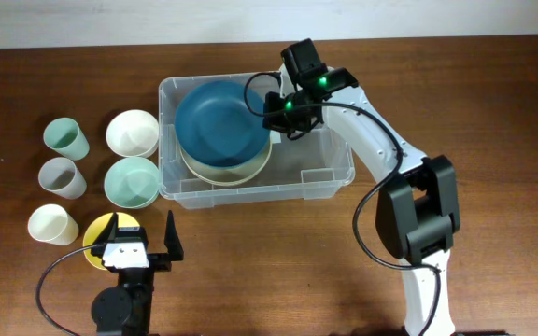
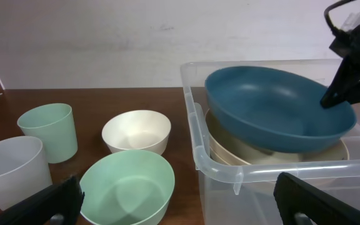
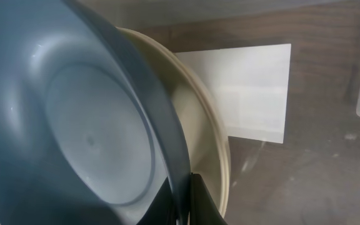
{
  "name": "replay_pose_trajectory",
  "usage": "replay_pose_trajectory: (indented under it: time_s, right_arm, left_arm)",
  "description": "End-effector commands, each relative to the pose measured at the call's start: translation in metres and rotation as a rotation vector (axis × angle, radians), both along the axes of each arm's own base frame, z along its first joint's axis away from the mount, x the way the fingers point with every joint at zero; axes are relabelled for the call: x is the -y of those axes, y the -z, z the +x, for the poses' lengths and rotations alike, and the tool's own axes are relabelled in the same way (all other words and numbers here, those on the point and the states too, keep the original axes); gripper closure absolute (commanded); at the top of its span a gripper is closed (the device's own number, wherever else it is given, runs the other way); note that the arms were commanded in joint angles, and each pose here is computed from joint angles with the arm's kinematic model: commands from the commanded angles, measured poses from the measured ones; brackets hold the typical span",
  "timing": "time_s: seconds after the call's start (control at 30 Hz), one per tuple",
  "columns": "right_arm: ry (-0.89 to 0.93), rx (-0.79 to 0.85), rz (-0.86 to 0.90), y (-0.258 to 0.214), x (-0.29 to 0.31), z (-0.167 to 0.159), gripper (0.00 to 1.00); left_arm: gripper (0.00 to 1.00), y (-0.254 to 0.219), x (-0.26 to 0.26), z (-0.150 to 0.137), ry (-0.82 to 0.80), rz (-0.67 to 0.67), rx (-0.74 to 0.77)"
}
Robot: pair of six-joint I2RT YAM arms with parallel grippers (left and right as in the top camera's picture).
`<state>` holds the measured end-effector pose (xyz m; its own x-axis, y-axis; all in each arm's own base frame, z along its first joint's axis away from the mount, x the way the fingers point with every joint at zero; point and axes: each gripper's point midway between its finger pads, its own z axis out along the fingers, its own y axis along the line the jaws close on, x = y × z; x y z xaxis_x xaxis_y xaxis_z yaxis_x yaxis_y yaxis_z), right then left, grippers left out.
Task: Pack container
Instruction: 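Lower the blue plate onto the cream plates in the bin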
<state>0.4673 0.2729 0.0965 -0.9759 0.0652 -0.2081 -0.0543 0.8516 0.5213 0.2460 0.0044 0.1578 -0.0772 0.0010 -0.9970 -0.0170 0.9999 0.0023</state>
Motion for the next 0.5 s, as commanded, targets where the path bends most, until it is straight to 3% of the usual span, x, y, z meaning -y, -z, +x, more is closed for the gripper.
replay_pose_trajectory:
  time_s: [0.0,0.17,0.2,0.27,0.37,0.47]
  right_arm:
    - [0.010,-0.005,-0.002,0.0032,-0.0004,0.0004,0.96]
    - [0.010,-0.005,-0.003,0.0033,-0.0003,0.0003,0.91]
    - [0.010,-0.006,-0.002,0.0033,-0.0004,0.0002,0.81]
    - [0.010,-0.006,-0.002,0.0033,-0.0004,0.0001,0.71]
    - [0.010,-0.010,-0.004,0.0037,-0.0001,-0.0006,0.62]
    - [0.009,-0.011,-0.004,0.0038,0.0001,-0.0009,0.59]
  left_arm:
    - [0.00,0.0015,0.0010,-0.0001,0.004,-0.007,-0.003]
    - [0.00,0.0018,0.0011,-0.0001,0.004,-0.007,-0.003]
    - [0.01,0.0018,0.0011,-0.0001,0.004,-0.007,-0.003]
    - [0.01,0.0016,0.0011,-0.0001,0.004,-0.007,-0.003]
    - [0.00,0.0015,0.0011,-0.0001,0.004,-0.007,-0.003]
    - [0.00,0.0017,0.0011,-0.0001,0.004,-0.007,-0.003]
